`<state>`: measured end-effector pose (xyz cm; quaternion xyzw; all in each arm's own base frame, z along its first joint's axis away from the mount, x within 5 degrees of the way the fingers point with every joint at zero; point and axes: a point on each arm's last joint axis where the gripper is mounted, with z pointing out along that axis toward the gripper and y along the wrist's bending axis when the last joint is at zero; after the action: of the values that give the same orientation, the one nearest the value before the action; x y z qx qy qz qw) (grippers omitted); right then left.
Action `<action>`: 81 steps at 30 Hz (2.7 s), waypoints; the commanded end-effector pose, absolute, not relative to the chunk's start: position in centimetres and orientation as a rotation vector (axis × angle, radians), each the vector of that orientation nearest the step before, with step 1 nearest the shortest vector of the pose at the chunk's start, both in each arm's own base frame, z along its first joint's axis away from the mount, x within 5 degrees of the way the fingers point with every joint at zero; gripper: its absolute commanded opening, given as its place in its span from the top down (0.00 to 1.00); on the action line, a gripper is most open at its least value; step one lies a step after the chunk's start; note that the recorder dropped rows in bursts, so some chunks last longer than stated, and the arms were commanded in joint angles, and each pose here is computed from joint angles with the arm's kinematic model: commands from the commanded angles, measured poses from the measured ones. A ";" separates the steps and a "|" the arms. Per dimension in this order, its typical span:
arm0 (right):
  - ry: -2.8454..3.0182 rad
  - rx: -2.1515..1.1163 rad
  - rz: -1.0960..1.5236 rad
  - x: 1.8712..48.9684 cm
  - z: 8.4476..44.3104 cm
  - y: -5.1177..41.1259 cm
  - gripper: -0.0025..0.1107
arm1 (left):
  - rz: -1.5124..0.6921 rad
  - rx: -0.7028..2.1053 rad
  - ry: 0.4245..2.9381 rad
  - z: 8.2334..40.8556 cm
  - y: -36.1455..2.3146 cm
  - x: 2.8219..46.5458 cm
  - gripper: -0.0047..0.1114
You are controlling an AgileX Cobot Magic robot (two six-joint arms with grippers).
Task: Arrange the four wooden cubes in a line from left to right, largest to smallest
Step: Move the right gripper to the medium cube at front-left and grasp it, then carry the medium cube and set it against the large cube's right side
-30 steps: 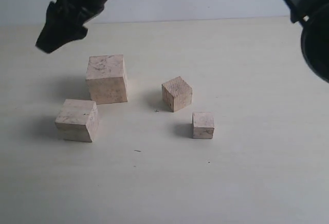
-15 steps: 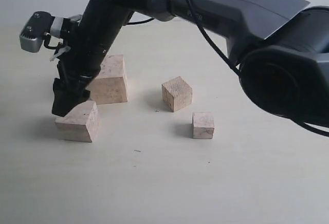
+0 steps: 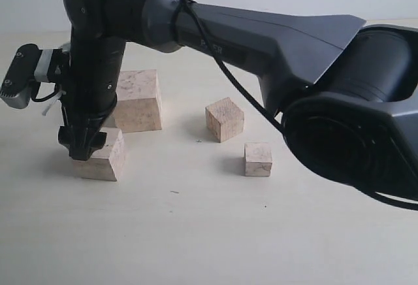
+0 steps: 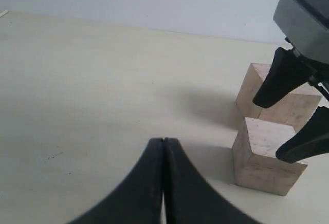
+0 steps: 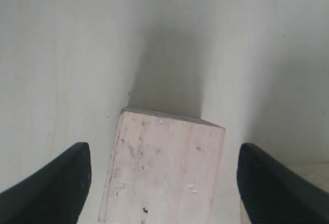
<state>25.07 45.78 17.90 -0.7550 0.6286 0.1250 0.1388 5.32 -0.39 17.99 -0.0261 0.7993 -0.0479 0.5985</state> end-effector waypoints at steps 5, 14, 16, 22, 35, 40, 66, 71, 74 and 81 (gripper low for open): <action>1.885 -2.093 0.414 26.3 17.3 45.6 0.32 | -0.115 -0.057 1.844 18.1 -0.4 5.3 0.96; 1.986 -2.069 0.488 26.4 15.3 45.6 0.32 | -0.115 -0.057 1.844 18.1 -0.4 5.3 0.96; 2.004 -2.087 0.487 26.3 14.6 45.6 0.32 | -0.115 -0.057 1.844 18.1 -0.4 5.3 0.96; 2.023 -2.092 0.483 26.3 14.0 45.6 0.34 | -0.115 -0.057 1.844 18.1 -0.4 5.3 0.96; 1.949 -1.945 0.480 26.5 25.4 42.8 0.98 | -0.115 -0.057 1.844 18.1 -0.4 5.3 0.96; 1.915 -1.853 0.428 30.4 30.0 38.0 0.98 | -0.115 -0.057 1.844 18.1 -0.4 5.3 0.96; 1.697 -2.069 0.583 42.3 15.4 31.0 0.98 | -0.115 -0.057 1.844 18.1 -0.4 5.3 0.96; 1.682 -2.066 0.655 42.1 14.4 31.5 0.98 | -0.115 -0.057 1.844 18.1 -0.4 5.3 0.96; 1.688 -2.078 0.687 41.9 14.2 31.5 0.98 | -0.115 -0.057 1.844 18.1 -0.4 5.3 0.96; 1.689 -2.081 0.708 41.8 14.2 31.5 0.98 | -0.115 -0.057 1.844 18.1 -0.4 5.3 0.96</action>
<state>41.77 31.53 14.05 -0.7386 0.6022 0.2424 0.1819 5.32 -0.39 17.99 -0.0261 0.7993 -0.0479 0.5985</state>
